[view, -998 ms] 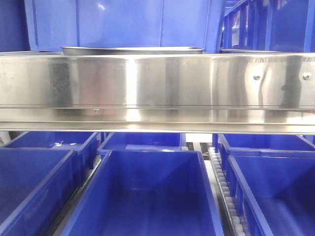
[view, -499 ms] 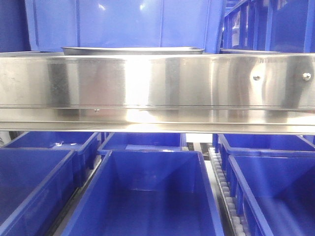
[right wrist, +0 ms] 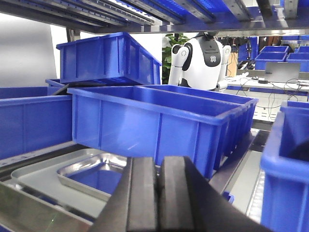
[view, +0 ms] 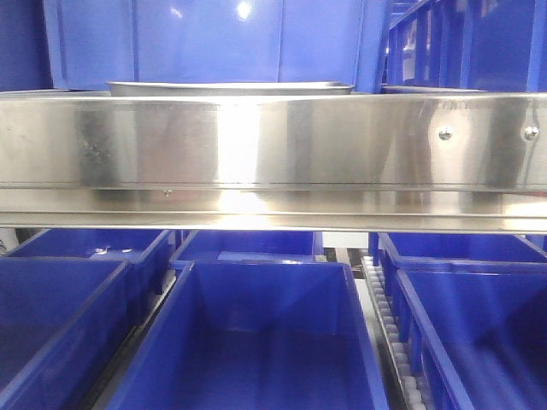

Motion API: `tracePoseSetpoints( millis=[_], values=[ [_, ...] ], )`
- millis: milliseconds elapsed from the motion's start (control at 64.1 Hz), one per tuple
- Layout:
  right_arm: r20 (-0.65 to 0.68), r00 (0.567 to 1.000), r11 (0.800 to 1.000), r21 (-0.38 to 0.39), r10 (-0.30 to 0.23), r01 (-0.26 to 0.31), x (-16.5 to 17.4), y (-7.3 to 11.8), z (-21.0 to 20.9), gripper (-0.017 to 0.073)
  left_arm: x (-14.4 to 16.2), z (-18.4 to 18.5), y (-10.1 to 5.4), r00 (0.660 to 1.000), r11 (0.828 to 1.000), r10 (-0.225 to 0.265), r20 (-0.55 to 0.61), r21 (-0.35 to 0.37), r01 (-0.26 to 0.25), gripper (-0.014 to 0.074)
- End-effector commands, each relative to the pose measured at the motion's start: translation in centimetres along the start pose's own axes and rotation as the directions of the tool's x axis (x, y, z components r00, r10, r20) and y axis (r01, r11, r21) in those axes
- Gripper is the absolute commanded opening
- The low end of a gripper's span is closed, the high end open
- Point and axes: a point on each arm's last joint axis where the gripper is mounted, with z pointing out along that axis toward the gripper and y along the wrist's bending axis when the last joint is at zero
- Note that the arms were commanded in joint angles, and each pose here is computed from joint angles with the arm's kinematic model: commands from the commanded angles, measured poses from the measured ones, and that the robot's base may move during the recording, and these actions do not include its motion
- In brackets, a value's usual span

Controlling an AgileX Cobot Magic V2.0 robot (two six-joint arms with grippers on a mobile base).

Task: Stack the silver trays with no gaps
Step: 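Open both grippers and withdraw them from the tray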

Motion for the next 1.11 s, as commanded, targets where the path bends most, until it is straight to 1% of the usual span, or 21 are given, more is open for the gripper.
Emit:
tracePoseSetpoints(
  millis=[0, 156, 702, 733, 780, 811, 842, 858, 952, 998, 1014, 1030, 1045, 1061, 1076, 1092],
  values=[
    [0.049, 0.999, 1.0, 0.006, -0.017, 0.017, 0.1, 0.0, -1.0, -0.0079, 0.2, -0.7, 0.0, 0.999, 1.0, 0.011, 0.038, 0.013, -0.011, 0.0001],
    [0.081, 0.997, 1.0, 0.004, -0.019, 0.019, -0.1, 0.1, -1.8, -0.0079, 0.3, -1.2, 0.3, 0.999, 1.0, 0.006, 0.036, 0.0, -0.006, 0.0001],
    [0.081, 0.997, 1.0, 0.004, -0.019, 0.019, -0.1, 0.1, -1.8, -0.0079, 0.3, -1.2, 0.3, 0.999, 1.0, 0.006, 0.038, 0.001, -0.006, 0.0001],
    [0.081, 0.997, 1.0, 0.004, -0.019, 0.019, -0.1, 0.1, -1.8, -0.0079, 0.4, -1.1, 0.3, 0.999, 1.0, 0.022, 0.037, -0.004, -0.021, 0.0001],
    [0.081, 0.997, 1.0, 0.004, -0.019, 0.019, -0.1, 0.1, -1.8, -0.0079, 0.4, -1.1, 0.4, 0.997, 0.998, 0.059, 0.045, -0.019, -0.058, 0.0001],
    [0.081, 0.997, 1.0, 0.004, -0.019, 0.019, -0.1, 0.1, -1.8, -0.0079, 0.2, -1.1, 0.2, 0.997, 0.999, 0.044, 0.06, -0.002, -0.044, 0.0001],
    [0.081, 0.997, 1.0, 0.004, -0.019, 0.019, -0.1, 0.1, -1.8, -0.0079, 0.3, -1.1, -0.1, 0.997, 1.0, 0.009, 0.073, 0.029, -0.011, 0.0001],
    [0.081, 0.997, 1.0, 0.004, -0.019, 0.019, -0.1, 0.1, -1.8, -0.0079, 0.3, -1.1, -0.2, 0.997, 0.999, 0.006, 0.076, 0.037, -0.009, 0.0001],
    [0.081, 0.997, 1.0, 0.004, -0.019, 0.019, -0.1, 0.1, -1.8, -0.0079, 1.1, -0.7, -0.9, 0.995, 0.995, 0.041, 0.09, 0.085, -0.049, 0.0001],
    [0.081, 0.997, 1.0, 0.004, -0.019, 0.019, -0.1, 0.1, -1.8, -0.0079, 1.9, -0.5, -1.3, 0.996, 0.991, 0.058, 0.072, 0.116, -0.066, 0.0001],
    [0.081, 0.997, 1.0, 0.004, -0.019, 0.019, -0.1, 0.1, -1.8, -0.0079, 2.1, -0.5, -1.4, 0.996, 0.99, 0.062, 0.065, 0.125, -0.07, 0.0001],
    [0.081, 0.997, 1.0, 0.004, -0.019, 0.019, -0.1, 0.1, -1.8, -0.0079, 2.4, -0.4, -1.6, 0.997, 0.989, 0.052, 0.056, 0.138, -0.059, 0.0001],
    [0.081, 0.997, 1.0, 0.004, -0.019, 0.019, -0.1, 0.1, -1.8, -0.0079, 2.8, -0.3, -1.7, 0.996, 0.987, 0.07, 0.047, 0.145, -0.076, 0.0001],
    [0.081, 0.997, 1.0, 0.004, -0.019, 0.019, -0.1, 0.1, -1.8, -0.0079, 3.1, -0.3, -1.8, 0.998, 0.986, 0.059, 0.035, 0.155, -0.063, 0.0],
    [0.081, 0.997, 1.0, 0.004, -0.019, 0.019, -0.1, 0.1, -1.8, -0.0079, 3.5, -0.2, -1.9, 0.997, 0.985, 0.069, 0.023, 0.157, -0.072, -0.0005],
    [0.081, 0.997, 1.0, 0.004, -0.019, 0.019, -0.1, 0.1, -1.8, -0.0079, 3.8, -0.2, -2.0, 0.998, 0.985, 0.055, 0.011, 0.161, -0.056, -0.0009]
  ],
)
